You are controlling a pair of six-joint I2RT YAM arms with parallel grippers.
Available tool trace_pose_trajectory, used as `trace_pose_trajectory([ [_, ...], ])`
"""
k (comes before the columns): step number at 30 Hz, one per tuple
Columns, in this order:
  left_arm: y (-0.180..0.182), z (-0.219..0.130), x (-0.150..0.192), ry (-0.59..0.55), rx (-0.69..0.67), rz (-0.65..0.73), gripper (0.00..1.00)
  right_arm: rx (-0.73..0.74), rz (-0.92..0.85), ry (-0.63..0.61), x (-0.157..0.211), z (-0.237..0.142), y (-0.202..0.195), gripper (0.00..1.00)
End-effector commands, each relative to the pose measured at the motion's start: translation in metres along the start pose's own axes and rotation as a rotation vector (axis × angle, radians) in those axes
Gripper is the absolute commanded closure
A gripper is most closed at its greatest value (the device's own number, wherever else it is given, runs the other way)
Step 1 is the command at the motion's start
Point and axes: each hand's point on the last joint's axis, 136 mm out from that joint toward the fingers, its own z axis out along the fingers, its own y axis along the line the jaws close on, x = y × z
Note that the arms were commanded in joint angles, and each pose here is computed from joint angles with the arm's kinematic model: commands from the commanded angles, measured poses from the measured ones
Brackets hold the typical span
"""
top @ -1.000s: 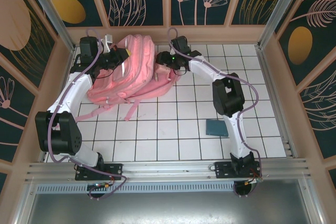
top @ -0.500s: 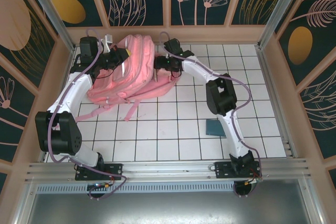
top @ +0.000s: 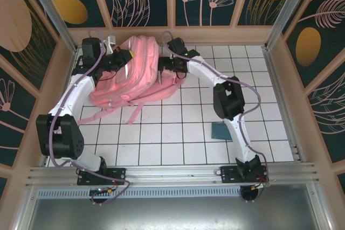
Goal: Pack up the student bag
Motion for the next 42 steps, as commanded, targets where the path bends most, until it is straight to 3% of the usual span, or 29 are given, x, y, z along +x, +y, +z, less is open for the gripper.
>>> trace_pose_trajectory([
  [1,-0.039,-0.017,-0.007,-0.034,0.098,0.105,1.0,-0.084,-0.032,-0.09,-0.03,-0.05,0.022,0.02],
  [4,-0.039,-0.017,-0.007,-0.036,0.098,0.105,1.0,-0.037,-0.029,-0.104,-0.031,-0.054,0.011,0.11],
  [12,-0.041,-0.018,-0.007,-0.035,0.102,0.107,1.0,0.035,0.05,-0.06,-0.008,-0.038,-0.051,0.6],
  [18,-0.043,-0.019,-0.009,-0.038,0.105,0.109,1.0,0.038,0.069,-0.007,0.011,-0.016,-0.074,0.61],
  [29,-0.042,-0.018,-0.009,-0.032,0.098,0.103,1.0,-0.042,0.101,0.047,0.013,0.024,-0.064,0.58],
  [31,-0.044,-0.019,-0.01,-0.033,0.1,0.107,1.0,-0.02,0.106,0.058,0.014,0.029,-0.069,0.63],
  [34,-0.046,-0.02,-0.011,-0.034,0.099,0.113,1.0,0.002,0.106,0.043,0.01,0.026,-0.071,0.99],
  [42,-0.045,-0.017,-0.014,-0.035,0.093,0.12,1.0,0.135,0.075,-0.164,-0.05,-0.039,-0.07,1.0],
])
